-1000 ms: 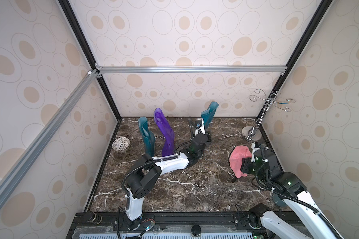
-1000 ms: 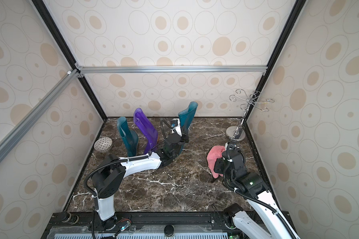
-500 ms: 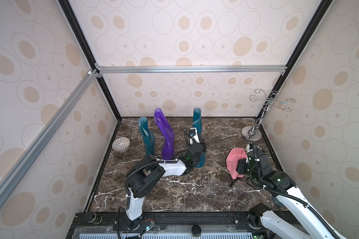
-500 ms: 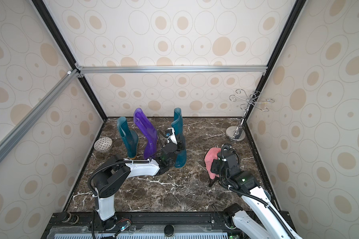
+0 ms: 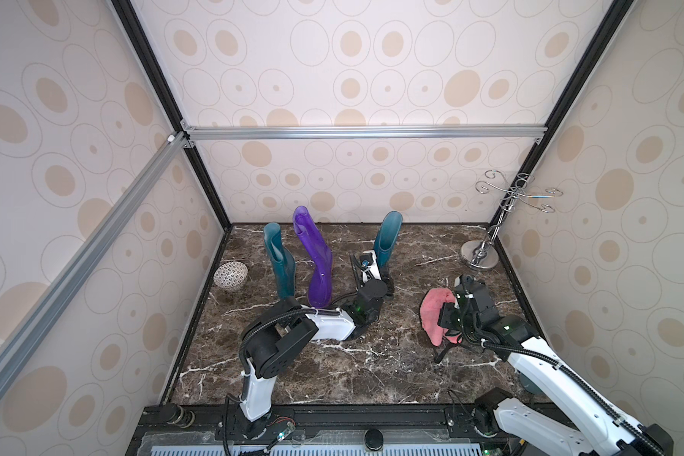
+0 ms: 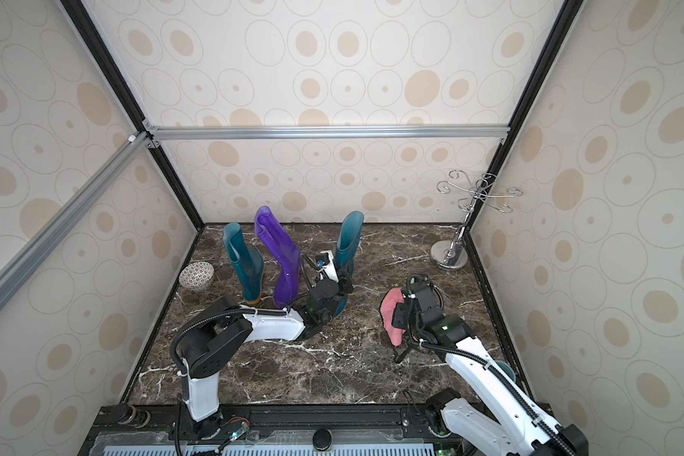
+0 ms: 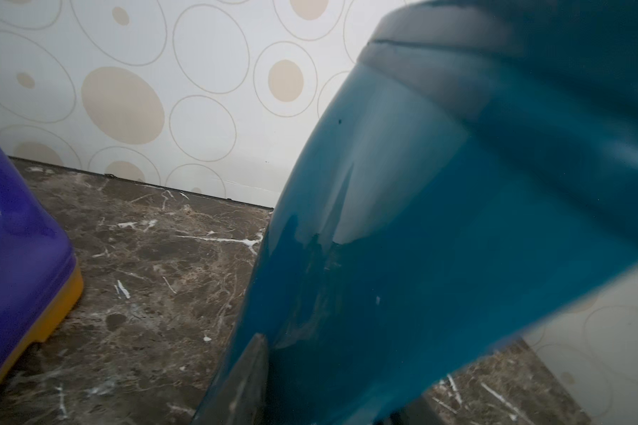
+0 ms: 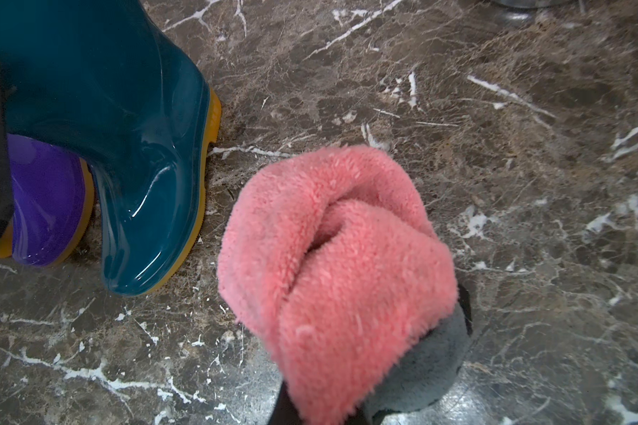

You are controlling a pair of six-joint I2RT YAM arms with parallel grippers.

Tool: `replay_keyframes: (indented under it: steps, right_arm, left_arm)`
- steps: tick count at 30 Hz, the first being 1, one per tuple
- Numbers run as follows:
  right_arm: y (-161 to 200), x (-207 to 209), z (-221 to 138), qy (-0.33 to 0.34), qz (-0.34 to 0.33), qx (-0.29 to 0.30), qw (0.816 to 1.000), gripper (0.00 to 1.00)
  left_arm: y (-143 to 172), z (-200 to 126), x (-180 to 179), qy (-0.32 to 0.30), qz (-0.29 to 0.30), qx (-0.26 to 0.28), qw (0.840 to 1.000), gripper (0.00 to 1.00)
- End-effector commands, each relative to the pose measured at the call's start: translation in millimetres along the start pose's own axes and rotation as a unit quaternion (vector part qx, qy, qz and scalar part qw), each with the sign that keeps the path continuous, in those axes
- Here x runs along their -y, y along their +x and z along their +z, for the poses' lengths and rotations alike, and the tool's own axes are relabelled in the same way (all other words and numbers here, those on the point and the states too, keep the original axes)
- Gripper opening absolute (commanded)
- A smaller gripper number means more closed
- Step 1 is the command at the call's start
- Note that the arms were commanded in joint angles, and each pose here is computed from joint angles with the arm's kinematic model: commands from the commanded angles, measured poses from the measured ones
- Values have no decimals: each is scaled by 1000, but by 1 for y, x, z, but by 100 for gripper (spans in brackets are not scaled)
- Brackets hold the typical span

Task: Wipe the rubber boots with a cloth
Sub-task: Place the rubber boot at the center of the board.

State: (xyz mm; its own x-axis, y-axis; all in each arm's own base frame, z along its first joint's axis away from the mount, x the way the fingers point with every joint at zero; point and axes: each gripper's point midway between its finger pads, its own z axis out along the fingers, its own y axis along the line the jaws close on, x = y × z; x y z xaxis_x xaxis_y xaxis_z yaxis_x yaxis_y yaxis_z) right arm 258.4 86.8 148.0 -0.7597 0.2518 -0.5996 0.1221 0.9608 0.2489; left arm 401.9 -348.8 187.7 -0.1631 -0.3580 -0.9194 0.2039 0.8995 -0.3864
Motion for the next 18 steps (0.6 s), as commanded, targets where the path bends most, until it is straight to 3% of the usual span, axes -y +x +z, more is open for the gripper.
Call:
replay_keyframes:
  steps: [1,3,9,15,18]
  right_arm:
    - [4,-2,8,-8,22,-9,1000,0]
    - [6,-2,12,-6,23,-16,1000,0]
    - [9,-2,20,-3,24,-28,999,0]
    - [7,-4,22,-6,27,-30,999,3]
    - [5,-5,22,-7,27,-31,999,9]
  left_arm:
    - [-6,-3,9,10,-4,9,1000,52]
    - [-12,-3,12,13,-3,14,1000,53]
    - [-31,-3,21,20,9,30,999,72]
    - [-48,-5,28,27,17,47,998,100]
    - [-54,-7,33,36,21,51,998,100]
